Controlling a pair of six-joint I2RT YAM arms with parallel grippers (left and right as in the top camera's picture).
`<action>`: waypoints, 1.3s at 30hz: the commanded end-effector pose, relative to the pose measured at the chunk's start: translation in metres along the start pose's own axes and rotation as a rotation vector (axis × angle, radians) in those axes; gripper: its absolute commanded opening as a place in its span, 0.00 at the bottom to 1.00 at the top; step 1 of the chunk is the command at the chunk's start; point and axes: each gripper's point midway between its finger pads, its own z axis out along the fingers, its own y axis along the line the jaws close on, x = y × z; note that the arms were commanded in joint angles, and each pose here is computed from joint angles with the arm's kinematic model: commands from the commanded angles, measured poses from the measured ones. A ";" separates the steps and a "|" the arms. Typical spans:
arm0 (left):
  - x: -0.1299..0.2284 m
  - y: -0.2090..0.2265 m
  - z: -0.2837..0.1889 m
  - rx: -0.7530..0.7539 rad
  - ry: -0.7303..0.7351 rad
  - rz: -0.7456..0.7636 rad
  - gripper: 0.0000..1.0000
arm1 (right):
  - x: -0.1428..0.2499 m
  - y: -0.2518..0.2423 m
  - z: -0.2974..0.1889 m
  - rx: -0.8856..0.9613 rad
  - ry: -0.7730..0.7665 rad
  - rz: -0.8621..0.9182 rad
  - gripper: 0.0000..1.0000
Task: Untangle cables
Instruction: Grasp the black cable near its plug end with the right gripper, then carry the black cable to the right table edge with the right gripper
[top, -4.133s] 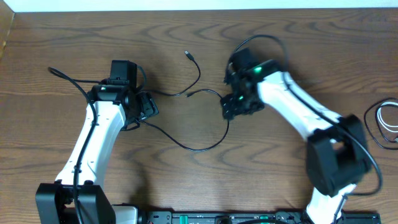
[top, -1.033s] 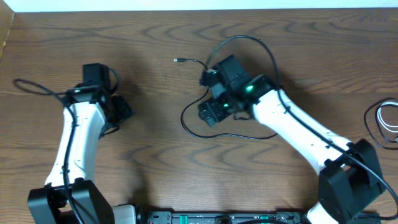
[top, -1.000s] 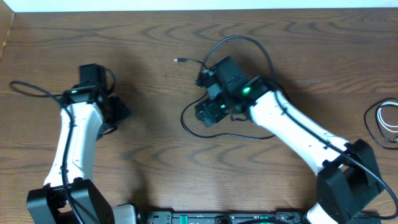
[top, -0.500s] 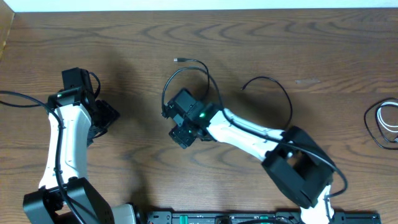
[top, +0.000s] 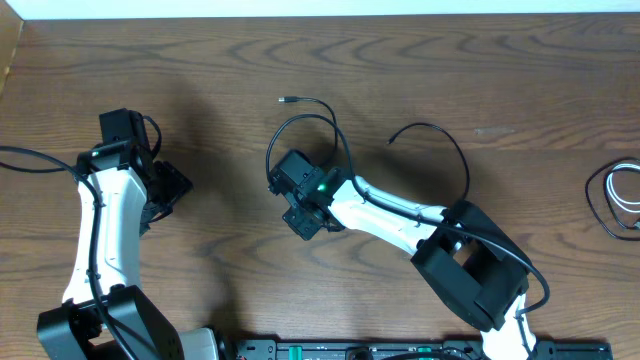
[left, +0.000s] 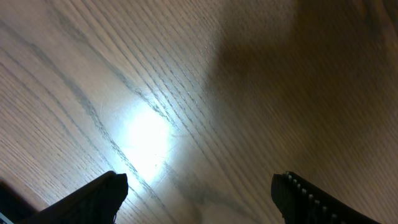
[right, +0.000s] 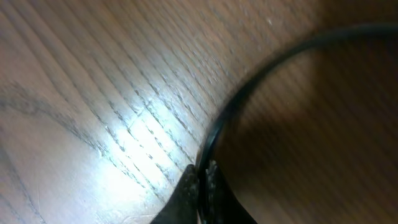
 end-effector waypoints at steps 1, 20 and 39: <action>-0.002 0.002 -0.003 -0.002 -0.008 -0.011 0.80 | 0.004 -0.003 0.000 0.015 0.017 0.017 0.01; -0.002 0.002 -0.003 -0.002 -0.008 -0.011 0.80 | 0.023 -0.209 -0.238 0.517 -0.276 0.496 0.01; -0.002 0.001 -0.003 0.002 -0.005 -0.011 0.80 | 0.220 -0.395 -0.434 0.974 -0.582 1.131 0.01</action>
